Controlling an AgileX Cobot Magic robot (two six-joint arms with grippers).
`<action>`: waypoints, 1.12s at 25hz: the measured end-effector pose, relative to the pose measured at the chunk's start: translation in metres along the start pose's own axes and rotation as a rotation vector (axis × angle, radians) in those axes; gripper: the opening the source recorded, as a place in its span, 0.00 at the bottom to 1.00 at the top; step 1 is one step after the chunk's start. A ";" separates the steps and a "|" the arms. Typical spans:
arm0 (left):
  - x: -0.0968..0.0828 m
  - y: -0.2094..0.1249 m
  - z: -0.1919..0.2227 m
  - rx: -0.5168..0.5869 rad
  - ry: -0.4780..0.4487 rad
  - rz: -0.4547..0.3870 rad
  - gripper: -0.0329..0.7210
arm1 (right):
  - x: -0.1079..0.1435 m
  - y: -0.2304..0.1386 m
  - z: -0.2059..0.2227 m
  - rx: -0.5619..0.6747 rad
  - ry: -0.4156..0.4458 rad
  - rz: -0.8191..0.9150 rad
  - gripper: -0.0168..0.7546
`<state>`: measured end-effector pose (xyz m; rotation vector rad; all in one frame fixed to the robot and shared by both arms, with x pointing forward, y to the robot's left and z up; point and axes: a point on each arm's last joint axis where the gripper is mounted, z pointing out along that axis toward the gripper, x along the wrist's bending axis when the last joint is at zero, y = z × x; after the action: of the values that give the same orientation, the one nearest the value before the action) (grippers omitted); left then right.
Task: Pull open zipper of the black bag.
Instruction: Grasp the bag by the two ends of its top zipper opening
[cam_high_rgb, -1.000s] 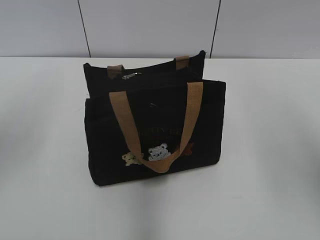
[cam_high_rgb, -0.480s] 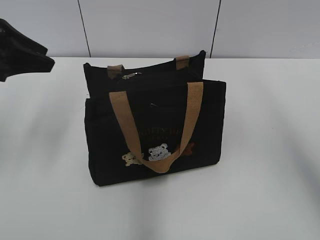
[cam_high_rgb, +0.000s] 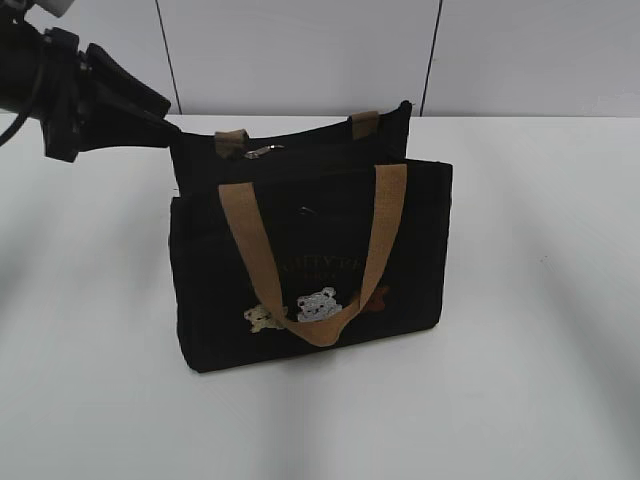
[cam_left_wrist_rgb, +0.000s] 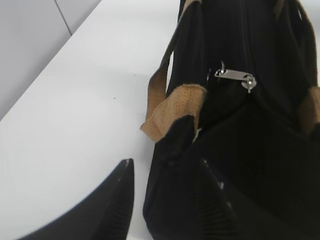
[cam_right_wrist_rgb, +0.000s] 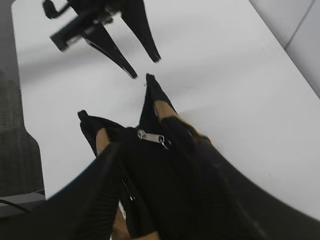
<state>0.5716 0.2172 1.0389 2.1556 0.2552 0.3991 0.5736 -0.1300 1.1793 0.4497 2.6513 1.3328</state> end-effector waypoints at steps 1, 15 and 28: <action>0.002 0.000 0.005 -0.002 -0.013 0.001 0.46 | -0.002 0.001 0.003 -0.014 0.015 -0.003 0.49; 0.004 -0.014 0.030 0.044 -0.091 0.004 0.45 | -0.013 -0.002 0.022 -0.041 0.067 -0.001 0.49; 0.005 -0.013 0.030 0.030 -0.079 -0.005 0.12 | -0.026 -0.010 0.051 -0.092 0.096 -0.247 0.46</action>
<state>0.5874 0.2038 1.0130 2.1945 0.2237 0.3079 0.6093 -0.1054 1.1401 0.0454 2.6010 1.4217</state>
